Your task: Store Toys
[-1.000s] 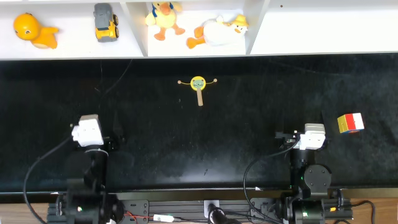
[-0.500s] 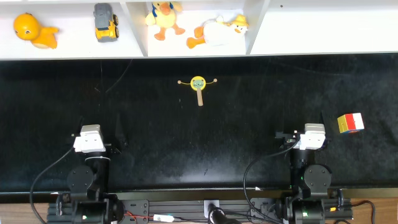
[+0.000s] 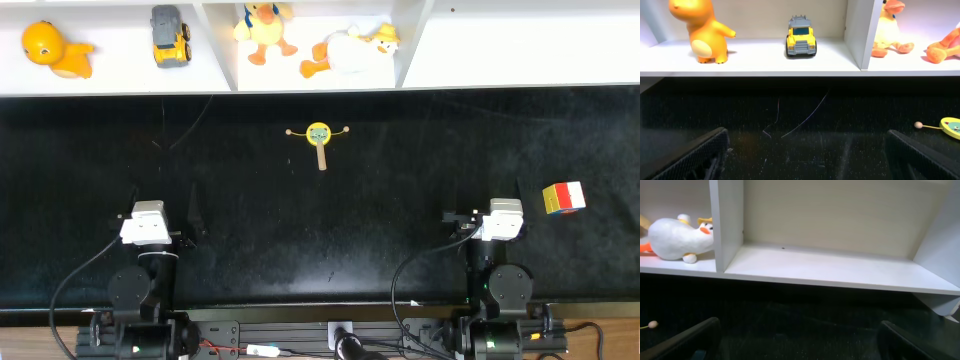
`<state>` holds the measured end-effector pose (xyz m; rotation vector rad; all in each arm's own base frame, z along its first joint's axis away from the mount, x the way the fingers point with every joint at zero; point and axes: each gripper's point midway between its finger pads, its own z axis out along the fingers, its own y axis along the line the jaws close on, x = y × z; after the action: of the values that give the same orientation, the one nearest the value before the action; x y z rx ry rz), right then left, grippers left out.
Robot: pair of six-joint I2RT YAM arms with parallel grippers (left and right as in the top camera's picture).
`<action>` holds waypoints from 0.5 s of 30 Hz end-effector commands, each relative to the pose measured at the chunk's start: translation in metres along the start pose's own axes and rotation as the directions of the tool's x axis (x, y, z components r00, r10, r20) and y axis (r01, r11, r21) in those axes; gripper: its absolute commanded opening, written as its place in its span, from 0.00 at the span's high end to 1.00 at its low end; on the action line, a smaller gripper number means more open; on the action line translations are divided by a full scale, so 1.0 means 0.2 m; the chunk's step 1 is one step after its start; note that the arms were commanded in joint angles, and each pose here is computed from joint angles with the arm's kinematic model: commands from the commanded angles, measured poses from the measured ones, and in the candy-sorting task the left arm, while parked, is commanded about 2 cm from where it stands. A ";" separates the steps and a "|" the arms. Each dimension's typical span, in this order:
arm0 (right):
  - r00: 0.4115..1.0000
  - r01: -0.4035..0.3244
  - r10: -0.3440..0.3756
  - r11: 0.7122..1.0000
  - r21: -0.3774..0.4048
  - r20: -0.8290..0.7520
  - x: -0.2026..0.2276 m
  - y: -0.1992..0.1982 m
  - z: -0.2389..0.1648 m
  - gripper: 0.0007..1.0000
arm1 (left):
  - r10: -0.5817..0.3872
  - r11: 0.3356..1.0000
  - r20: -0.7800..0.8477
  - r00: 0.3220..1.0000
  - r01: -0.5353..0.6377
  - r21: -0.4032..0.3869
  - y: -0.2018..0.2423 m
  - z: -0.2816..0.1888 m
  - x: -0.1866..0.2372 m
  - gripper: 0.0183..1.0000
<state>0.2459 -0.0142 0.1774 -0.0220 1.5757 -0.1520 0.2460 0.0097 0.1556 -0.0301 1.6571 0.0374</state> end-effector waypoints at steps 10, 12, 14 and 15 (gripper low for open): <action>1.000 0.020 -0.020 0.999 0.039 -0.002 -0.01 -0.03 0.00 0.01 | -0.007 1.000 0.008 1.000 0.007 0.023 -0.02 0.00 0.00 0.00; 1.000 -0.005 0.005 1.000 0.012 -0.027 -0.02 -0.01 0.00 0.01 | -0.007 1.000 0.008 1.000 0.007 0.023 -0.02 0.00 0.00 0.00; 0.996 -0.042 0.041 0.999 -0.018 -0.075 -0.03 0.01 0.00 0.00 | -0.007 1.000 0.008 1.000 0.007 0.023 -0.02 0.00 0.00 0.00; 0.992 -0.052 0.048 0.998 -0.035 -0.116 -0.02 0.02 0.01 0.00 | -0.007 1.000 0.008 1.000 0.007 0.023 -0.02 0.00 0.00 0.00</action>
<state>0.2466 -0.0156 0.1598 -0.0187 1.6730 -0.1550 0.2460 0.0092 0.1556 -0.0278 1.6571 0.0349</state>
